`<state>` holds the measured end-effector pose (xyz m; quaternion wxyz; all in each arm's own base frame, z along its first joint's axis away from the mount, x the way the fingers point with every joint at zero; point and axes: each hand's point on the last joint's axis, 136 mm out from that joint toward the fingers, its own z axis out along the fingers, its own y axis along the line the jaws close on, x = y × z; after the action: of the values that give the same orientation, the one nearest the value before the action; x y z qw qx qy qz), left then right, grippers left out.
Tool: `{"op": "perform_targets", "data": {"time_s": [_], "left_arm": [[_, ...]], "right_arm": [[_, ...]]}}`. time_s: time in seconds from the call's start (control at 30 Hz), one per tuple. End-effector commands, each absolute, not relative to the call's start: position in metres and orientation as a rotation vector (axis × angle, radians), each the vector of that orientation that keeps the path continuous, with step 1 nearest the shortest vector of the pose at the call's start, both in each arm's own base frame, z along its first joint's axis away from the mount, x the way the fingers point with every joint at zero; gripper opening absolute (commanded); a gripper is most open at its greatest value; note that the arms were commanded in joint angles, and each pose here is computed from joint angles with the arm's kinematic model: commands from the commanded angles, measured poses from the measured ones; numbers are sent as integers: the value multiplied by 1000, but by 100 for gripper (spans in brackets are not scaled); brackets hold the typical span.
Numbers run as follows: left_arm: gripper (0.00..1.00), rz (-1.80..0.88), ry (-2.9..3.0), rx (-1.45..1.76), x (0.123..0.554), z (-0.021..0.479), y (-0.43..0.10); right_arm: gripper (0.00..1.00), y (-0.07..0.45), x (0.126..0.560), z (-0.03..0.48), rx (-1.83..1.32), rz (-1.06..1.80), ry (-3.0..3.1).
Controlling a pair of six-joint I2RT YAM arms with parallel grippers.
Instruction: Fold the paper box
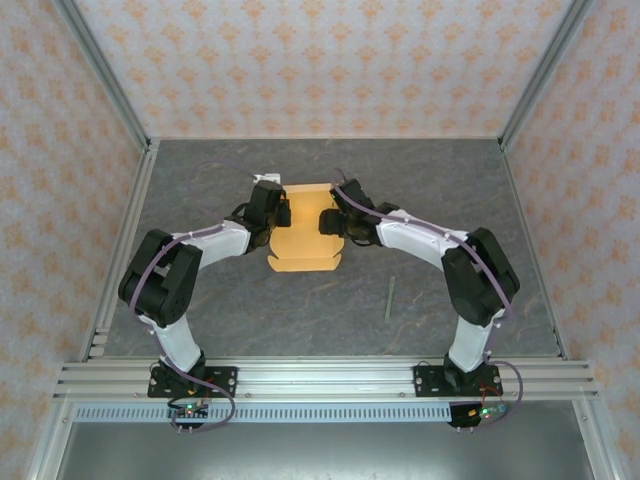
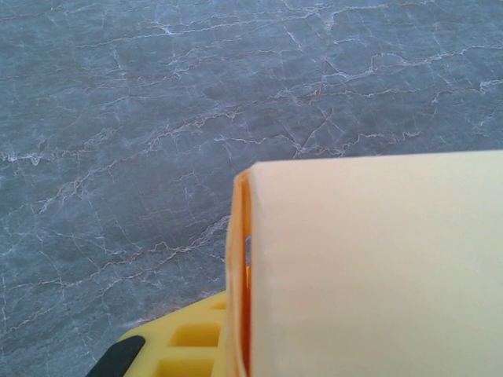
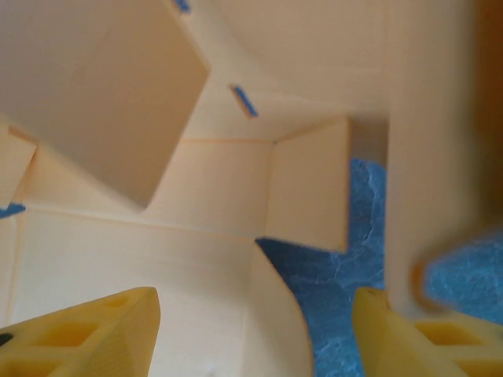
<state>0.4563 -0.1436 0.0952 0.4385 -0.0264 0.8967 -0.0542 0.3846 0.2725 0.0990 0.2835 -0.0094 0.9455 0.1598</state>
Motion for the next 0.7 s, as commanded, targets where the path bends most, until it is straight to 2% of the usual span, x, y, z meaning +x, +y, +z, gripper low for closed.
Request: {"op": "perform_targets", "data": {"time_s": [0.0, 0.33, 0.67], "left_arm": [[0, -173, 2175, -81, 460, 123, -148], [0, -182, 2176, -81, 460, 121, -149], [0, -183, 2182, -73, 460, 118, -150]], "right_arm": [[66, 274, 405, 114, -18, 405, 2451], [59, 282, 418, 122, 8, 449, 2395], [46, 294, 420, 129, -59, 525, 2342]]}}
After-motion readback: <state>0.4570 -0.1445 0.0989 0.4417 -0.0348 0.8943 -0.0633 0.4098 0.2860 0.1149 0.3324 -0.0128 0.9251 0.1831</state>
